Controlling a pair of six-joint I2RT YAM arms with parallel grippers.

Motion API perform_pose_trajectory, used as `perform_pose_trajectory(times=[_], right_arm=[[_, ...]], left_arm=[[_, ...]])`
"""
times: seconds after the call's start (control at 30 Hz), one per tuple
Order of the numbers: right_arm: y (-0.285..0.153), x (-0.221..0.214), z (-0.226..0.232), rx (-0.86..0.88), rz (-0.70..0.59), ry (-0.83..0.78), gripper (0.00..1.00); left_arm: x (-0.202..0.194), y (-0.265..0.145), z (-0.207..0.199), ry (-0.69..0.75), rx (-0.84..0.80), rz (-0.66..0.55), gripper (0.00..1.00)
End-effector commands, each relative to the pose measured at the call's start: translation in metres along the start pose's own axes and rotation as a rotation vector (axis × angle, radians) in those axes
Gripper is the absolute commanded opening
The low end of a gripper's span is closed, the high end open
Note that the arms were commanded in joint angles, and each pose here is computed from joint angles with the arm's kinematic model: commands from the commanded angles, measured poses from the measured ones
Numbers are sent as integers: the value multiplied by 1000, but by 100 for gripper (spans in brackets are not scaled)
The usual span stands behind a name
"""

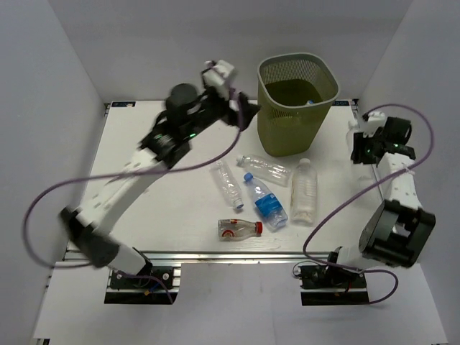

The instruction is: Put the plastic bottles in the bin

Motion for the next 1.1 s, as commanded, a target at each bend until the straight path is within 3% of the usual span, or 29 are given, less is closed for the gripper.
perform_pose_trajectory(times=[0.0,0.17,0.23,0.4,0.43,0.63,0.9,0.97,1.03,1.07], right_arm=[[-75,61,13,15,-384,-53,0],[-150,112,41,140,-729,-126,0],[-169,131,63,332,-783,-191,0],[-169,162,105,715,-737,-244,0],[-143,169,111,761,-680,-220,0],[-123,203,157,936,-670,-264,0],[-93,227,187,1002,-673,-260,2],[-70,225,189,999,-614,-228,13],[-59,225,188,989,-587,-209,72],[-53,221,186,978,-557,-201,90]], left_arm=[[19,-105,-14,124,-144,80,100],[-70,-151,-54,17,-418,444,100],[-97,-159,-66,-8,-475,532,100],[-149,-145,-97,37,-629,695,100],[-159,-144,-104,36,-654,727,100],[-185,-139,-146,90,-724,749,100],[-220,-138,-173,164,-688,841,100],[-235,-138,-178,177,-675,891,100],[-245,-138,-180,204,-641,924,100],[-251,-136,-184,219,-637,935,100]])
Point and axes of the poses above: each gripper's point midway between its finger pads, its own y axis out along the fingers, its own z axis along the line the jaws close on, x = y × z, the point moved 9 cm from there along -y, back along the fingers, and after that the axes turned 15 degrees about y, right-handed, at the moved point
